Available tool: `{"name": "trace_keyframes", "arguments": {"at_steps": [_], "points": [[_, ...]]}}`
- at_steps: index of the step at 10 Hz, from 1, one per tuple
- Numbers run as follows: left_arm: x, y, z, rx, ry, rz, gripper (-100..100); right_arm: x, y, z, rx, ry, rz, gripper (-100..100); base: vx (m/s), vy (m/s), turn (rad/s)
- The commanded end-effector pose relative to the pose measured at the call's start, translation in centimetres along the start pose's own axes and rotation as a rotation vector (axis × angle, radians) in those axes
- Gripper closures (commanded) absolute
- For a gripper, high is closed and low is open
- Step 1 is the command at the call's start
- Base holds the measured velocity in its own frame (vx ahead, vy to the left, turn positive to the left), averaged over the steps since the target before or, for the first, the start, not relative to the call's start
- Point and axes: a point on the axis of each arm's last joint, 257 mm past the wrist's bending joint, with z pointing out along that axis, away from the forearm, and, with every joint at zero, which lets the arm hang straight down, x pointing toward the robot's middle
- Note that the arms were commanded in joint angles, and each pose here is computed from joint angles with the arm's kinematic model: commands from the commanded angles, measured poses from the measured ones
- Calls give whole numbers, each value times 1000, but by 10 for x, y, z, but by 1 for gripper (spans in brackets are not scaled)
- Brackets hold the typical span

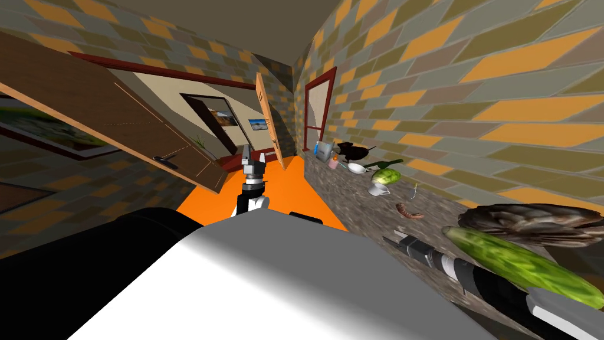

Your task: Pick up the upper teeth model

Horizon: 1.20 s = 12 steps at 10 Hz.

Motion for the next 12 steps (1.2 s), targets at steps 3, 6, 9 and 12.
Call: {"name": "trace_keyframes", "arguments": {"at_steps": [3,6,9,12], "points": [[0,0,0,0,0,0,0,21,-40,-31,56,132,-122,-100,65,-17,97],[0,0,0,0,0,0,0,35,-82,-68,108,257,-240,-100,88,-45,92],[0,0,0,0,0,0,0,43,-100,-87,129,319,-296,-100,83,-45,58],[0,0,0,0,0,0,0,60,-109,-103,131,382,-335,-100,120,-125,79]]}}
